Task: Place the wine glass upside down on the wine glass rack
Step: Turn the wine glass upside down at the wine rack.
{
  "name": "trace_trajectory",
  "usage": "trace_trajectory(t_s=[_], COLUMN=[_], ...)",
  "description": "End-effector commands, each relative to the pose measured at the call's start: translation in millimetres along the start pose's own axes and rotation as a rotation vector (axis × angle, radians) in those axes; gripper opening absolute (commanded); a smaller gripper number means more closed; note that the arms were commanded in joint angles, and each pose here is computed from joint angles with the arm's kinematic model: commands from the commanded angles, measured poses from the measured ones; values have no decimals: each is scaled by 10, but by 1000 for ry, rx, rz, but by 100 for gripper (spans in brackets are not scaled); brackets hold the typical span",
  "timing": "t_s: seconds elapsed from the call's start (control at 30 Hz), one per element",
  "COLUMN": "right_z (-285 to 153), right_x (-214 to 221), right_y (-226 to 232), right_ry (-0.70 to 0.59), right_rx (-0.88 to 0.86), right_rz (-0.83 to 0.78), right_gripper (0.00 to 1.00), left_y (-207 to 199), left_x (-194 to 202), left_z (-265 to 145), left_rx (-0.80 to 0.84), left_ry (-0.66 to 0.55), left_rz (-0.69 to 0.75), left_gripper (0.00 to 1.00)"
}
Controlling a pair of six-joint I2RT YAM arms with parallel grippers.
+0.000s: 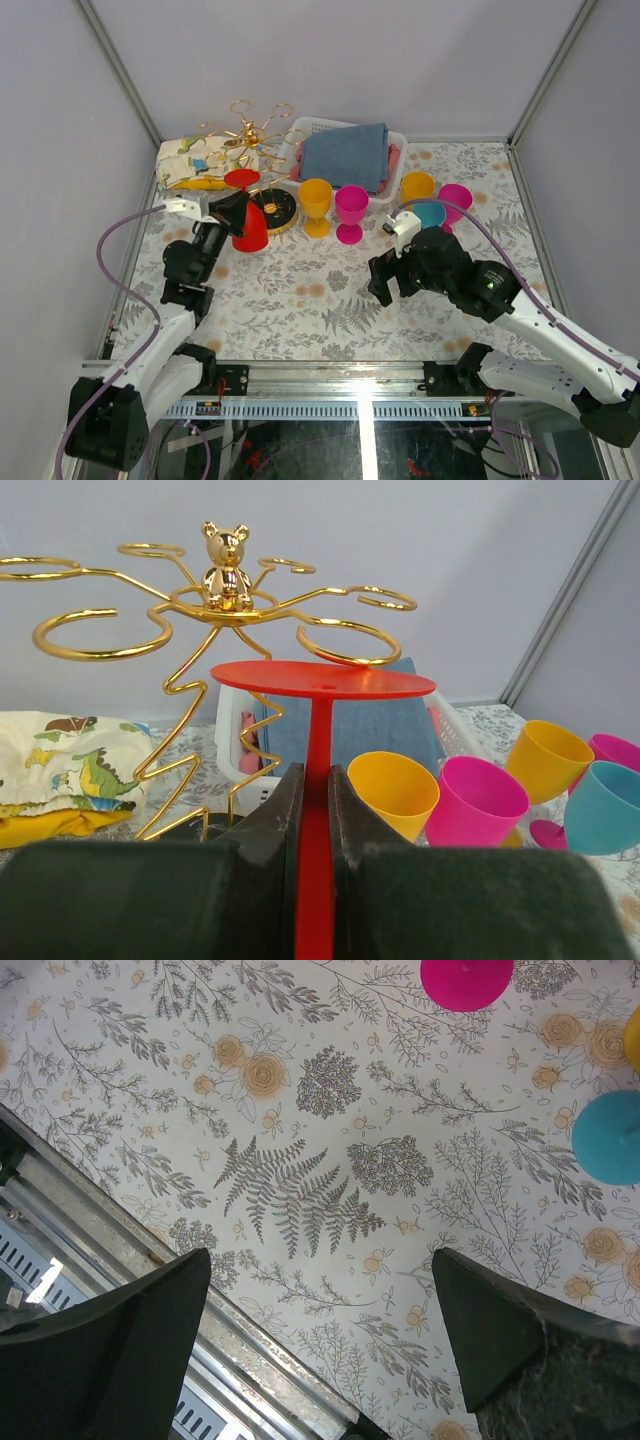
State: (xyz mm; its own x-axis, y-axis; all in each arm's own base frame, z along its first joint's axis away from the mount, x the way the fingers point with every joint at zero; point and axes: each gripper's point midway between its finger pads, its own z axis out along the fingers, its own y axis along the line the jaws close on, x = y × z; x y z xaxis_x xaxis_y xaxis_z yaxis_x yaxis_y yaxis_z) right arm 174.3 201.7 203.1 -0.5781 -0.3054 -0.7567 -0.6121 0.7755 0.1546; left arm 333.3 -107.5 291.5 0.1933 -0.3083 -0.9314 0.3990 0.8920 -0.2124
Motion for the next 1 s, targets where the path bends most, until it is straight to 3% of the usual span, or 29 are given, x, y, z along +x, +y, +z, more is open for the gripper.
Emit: trace_trajectory(t_s=[0.0, 0.43, 0.97], right_z=[-19, -23, -64], right_x=[-145, -211, -194], right_y=[48, 116, 102], right_ry=[-54, -46, -46], right_rx=[-27, -51, -44], right_rz=[0, 16, 27], right_gripper=[99, 100, 99], left_y=[22, -216, -240], left_x=[-268, -707, -523], left_z=[-130, -205, 146], left_rx=[-35, 45, 110], left_ry=[-86, -147, -123], left_rz=[6, 36, 29], left_gripper=[0, 0, 0])
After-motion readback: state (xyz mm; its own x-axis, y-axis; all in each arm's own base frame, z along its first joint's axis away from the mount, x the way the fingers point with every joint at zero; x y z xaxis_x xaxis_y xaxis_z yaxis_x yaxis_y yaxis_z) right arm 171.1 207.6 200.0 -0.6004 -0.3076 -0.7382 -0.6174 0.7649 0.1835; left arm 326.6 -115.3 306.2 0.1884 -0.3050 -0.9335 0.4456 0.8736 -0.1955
